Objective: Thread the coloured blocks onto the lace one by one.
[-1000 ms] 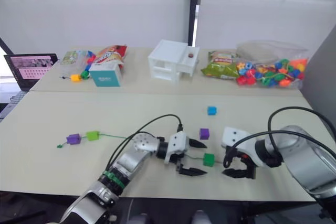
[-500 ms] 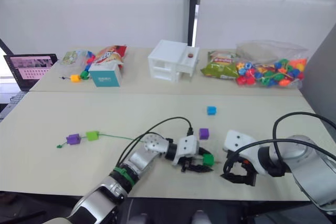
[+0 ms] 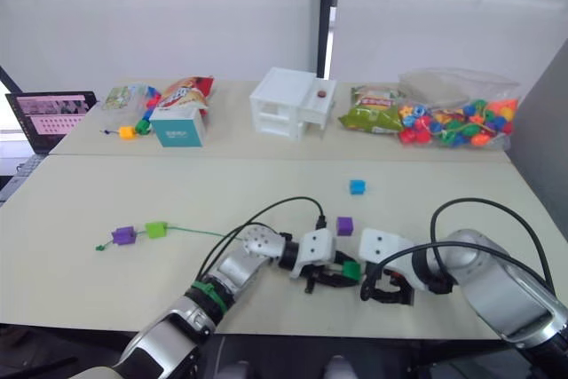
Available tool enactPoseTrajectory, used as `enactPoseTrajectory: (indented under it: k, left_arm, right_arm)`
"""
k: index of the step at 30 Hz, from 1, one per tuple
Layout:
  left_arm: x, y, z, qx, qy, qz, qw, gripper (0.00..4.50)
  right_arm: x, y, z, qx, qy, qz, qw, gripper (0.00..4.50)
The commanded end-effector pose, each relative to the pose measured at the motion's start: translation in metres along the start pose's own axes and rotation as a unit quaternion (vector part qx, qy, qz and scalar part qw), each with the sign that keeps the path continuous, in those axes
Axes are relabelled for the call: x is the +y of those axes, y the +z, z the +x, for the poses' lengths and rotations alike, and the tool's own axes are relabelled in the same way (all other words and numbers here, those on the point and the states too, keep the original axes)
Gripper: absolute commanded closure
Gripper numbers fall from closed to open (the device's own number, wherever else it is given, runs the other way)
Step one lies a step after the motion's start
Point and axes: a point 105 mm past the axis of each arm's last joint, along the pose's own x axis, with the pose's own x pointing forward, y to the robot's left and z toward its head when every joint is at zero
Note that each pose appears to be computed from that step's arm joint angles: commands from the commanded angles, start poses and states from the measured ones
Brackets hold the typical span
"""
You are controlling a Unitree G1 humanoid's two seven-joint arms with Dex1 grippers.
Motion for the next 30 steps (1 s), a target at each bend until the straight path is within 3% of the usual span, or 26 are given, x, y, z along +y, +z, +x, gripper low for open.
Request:
enactPoseTrajectory:
  k: [1,8,13,16,23,28,30]
  left_arm:
    - [0.004,0.006,0.0,0.003,-0.003,0.019,1.0,3.3]
    - [0.005,0.005,0.0,0.005,-0.001,0.02,1.0,3.3]
    - [0.004,0.01,-0.009,0.01,-0.017,0.025,0.999,3.3]
    - [0.013,0.011,-0.033,0.027,-0.005,0.042,0.999,3.3]
    - [0.036,0.021,-0.12,0.044,0.067,0.074,0.994,3.3]
    - [0.028,0.002,-0.179,0.103,0.082,0.045,0.99,3.3]
    - [0.019,-0.021,-0.222,0.16,0.102,0.02,0.982,3.3]
  right_arm:
    - [-0.003,0.006,-0.001,-0.009,-0.003,-0.014,1.0,2.23]
    - [0.0,0.008,0.003,-0.017,0.007,-0.002,1.0,4.5]
    - [-0.004,0.001,-0.003,-0.009,0.001,0.012,1.0,4.5]
    - [-0.007,0.0,-0.007,-0.009,0.001,0.01,1.0,4.5]
    - [-0.006,0.005,-0.007,-0.016,0.023,-0.007,1.0,4.5]
    - [-0.007,0.008,-0.007,-0.021,0.035,-0.018,0.999,4.5]
    - [-0.009,0.012,-0.006,-0.026,0.038,-0.024,0.999,4.5]
